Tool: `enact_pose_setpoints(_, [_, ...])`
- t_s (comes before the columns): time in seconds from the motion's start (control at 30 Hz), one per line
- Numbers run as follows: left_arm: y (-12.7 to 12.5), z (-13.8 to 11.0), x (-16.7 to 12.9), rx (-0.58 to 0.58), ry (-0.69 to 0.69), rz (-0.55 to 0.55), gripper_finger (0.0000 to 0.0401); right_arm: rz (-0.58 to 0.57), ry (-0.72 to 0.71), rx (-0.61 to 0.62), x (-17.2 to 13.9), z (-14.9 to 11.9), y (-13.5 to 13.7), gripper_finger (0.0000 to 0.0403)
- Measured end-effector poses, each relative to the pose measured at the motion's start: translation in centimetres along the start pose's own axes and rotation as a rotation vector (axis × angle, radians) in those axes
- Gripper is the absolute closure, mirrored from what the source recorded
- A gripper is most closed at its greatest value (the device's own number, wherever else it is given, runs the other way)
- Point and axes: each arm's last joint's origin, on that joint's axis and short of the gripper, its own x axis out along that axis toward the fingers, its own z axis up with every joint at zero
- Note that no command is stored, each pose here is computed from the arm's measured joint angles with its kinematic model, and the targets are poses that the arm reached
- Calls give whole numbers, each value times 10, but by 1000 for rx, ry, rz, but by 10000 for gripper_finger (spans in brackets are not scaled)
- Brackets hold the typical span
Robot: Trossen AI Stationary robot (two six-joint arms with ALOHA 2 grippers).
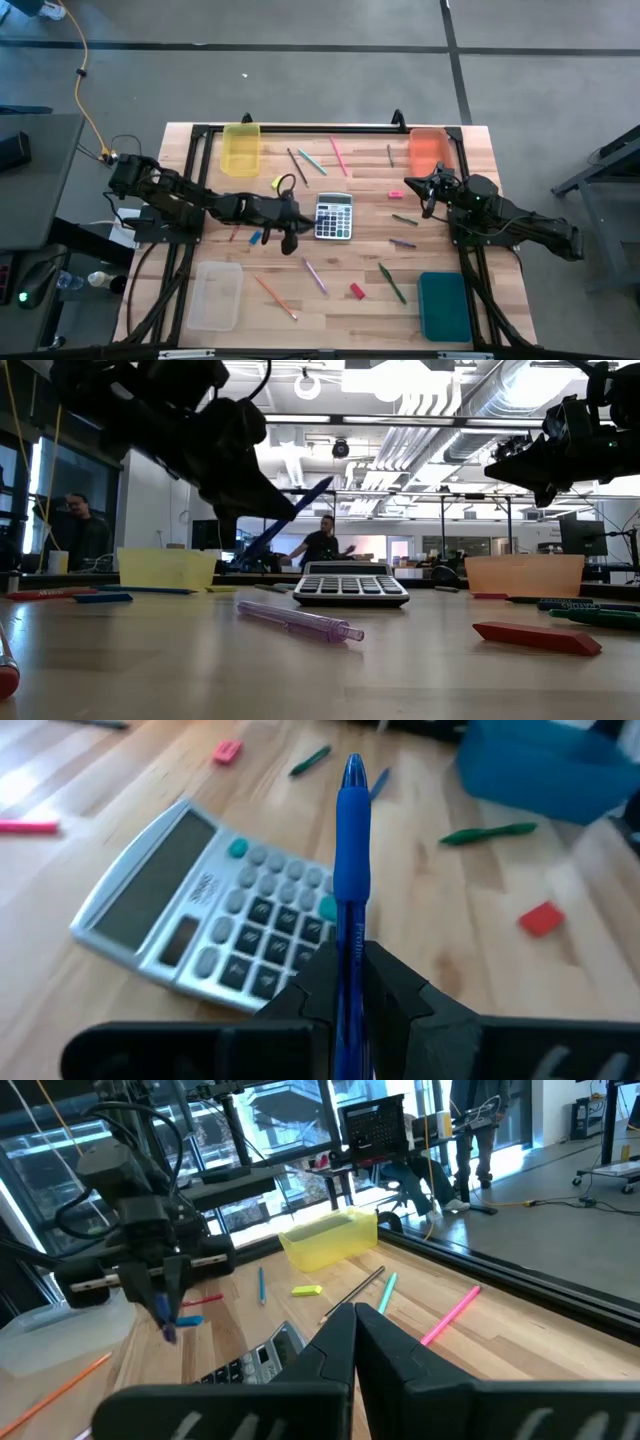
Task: Sort crayons/erasers/pens/pencils in bins
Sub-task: Put the blue pen into the orange bin
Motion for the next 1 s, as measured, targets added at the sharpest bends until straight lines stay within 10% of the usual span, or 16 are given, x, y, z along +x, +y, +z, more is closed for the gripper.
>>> enact_pose_setpoints(1.0, [19,32,34,-75,-415,-275,384,177,-73,211,7,11,16,402])
